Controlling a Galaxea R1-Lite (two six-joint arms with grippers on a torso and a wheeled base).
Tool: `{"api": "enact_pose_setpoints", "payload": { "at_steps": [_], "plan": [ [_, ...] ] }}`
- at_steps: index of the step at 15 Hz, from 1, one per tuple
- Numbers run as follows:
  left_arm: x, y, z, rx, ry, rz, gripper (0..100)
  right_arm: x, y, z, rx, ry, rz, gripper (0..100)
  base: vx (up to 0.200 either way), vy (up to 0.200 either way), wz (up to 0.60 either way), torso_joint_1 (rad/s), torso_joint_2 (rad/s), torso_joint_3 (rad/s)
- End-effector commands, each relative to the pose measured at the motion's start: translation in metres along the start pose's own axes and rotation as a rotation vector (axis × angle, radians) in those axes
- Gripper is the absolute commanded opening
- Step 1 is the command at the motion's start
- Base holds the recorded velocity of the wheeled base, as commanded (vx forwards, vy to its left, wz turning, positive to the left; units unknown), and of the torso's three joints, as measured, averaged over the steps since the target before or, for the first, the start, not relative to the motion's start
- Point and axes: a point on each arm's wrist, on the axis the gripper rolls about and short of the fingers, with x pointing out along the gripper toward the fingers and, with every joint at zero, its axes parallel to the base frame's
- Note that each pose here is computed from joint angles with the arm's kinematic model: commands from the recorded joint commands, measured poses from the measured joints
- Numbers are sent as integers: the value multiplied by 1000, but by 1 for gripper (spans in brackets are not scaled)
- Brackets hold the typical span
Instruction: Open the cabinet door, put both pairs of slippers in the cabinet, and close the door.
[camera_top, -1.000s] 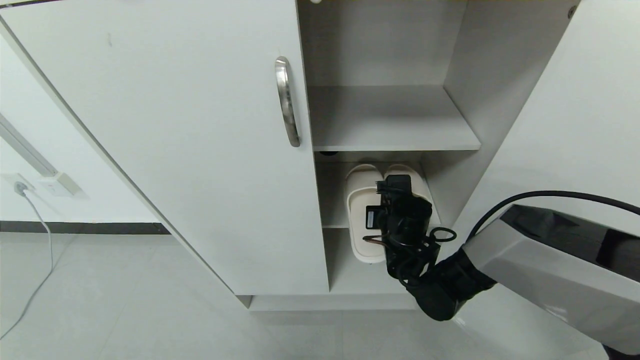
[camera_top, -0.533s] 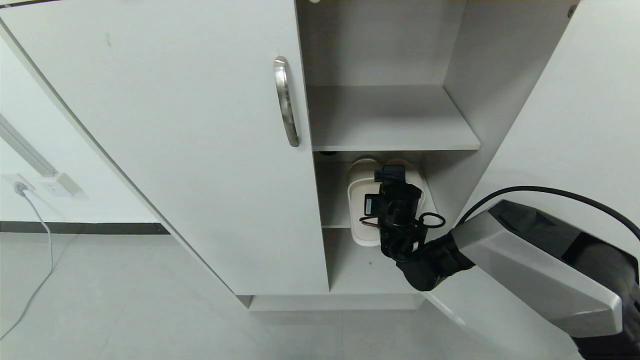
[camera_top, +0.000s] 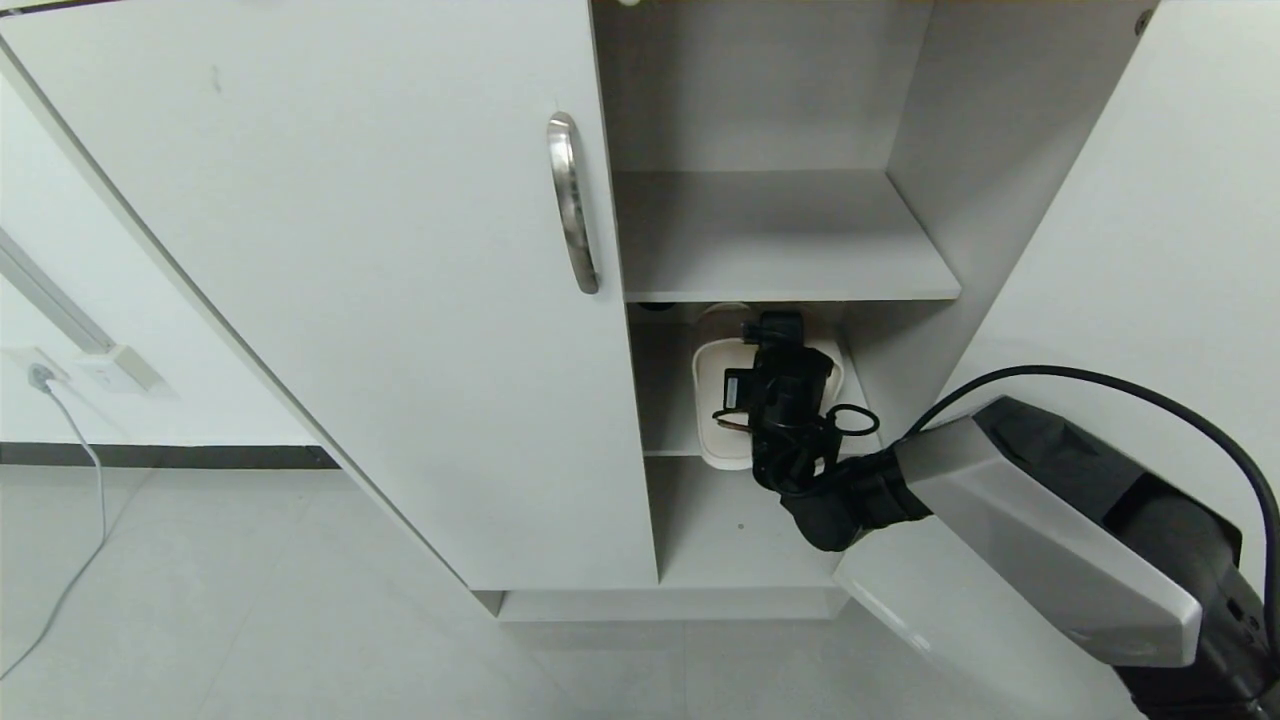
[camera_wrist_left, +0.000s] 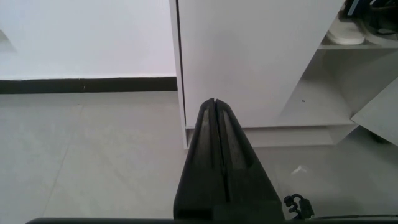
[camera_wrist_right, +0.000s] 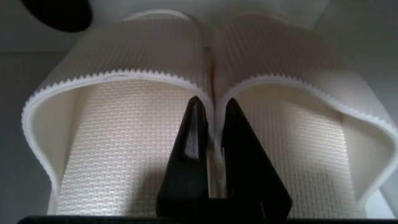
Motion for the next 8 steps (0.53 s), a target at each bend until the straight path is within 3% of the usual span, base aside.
{"api": "enact_pose_setpoints", "payload": {
  "at_steps": [1, 8],
  "plan": [
    [0, 0, 0, 0, 1, 0, 0, 4, 0, -1, 2, -3, 1, 0, 0, 0, 0, 0, 0, 0],
    [0, 0, 0, 0, 1, 1, 0, 8, -2, -7, -4, 2, -5, 0, 0, 0, 0, 0, 0, 0]
  ]
}}
